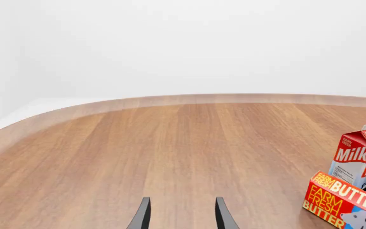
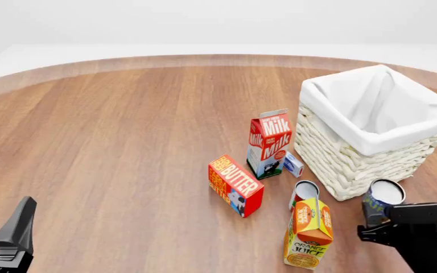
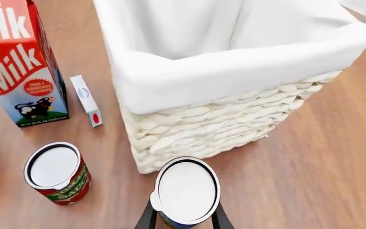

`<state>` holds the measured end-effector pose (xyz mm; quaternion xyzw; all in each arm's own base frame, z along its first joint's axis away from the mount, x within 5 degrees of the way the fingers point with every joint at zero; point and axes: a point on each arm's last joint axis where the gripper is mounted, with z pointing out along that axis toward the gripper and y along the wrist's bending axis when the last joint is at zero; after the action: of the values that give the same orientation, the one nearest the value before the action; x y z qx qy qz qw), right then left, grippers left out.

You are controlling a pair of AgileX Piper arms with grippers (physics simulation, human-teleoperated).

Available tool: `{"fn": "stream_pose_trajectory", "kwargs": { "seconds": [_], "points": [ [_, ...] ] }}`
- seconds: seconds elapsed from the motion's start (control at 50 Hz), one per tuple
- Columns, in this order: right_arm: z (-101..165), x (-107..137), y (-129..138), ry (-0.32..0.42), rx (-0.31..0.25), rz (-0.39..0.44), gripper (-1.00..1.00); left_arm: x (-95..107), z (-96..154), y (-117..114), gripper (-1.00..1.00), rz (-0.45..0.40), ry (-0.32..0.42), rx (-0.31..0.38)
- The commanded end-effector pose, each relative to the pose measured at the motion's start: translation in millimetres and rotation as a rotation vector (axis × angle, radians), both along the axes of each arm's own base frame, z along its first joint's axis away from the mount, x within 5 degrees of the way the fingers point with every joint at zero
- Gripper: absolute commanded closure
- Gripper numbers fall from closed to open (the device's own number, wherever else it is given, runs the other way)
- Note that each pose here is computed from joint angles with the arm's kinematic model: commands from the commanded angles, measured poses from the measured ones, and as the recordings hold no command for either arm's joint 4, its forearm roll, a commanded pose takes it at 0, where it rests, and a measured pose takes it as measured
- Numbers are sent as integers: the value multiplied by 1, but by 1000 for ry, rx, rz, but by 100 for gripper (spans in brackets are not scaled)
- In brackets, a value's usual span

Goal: Pick up the alphabet soup, and put it in the basket.

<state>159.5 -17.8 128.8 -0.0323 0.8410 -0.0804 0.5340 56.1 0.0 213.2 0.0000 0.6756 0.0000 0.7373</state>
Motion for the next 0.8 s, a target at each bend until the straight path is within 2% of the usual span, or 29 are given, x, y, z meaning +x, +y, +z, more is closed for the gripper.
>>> {"fn": "stream_pose_trajectory", "kwargs": {
  "seconds": [0.02, 0.24, 0.44, 0.8],
  "points": [
    [16, -8, 3, -34, 2, 8, 100, 0, 0, 0, -100, 0, 0, 0],
    [24, -13, 5, -45, -5, 23, 100, 0, 0, 0, -100, 0, 0, 0],
    [45, -35, 9, -93, -24, 46, 100, 0, 0, 0, -100, 0, 0, 0],
    [56, -53, 14, -144, -38, 80, 100, 0, 0, 0, -100, 0, 0, 0]
  ]
}}
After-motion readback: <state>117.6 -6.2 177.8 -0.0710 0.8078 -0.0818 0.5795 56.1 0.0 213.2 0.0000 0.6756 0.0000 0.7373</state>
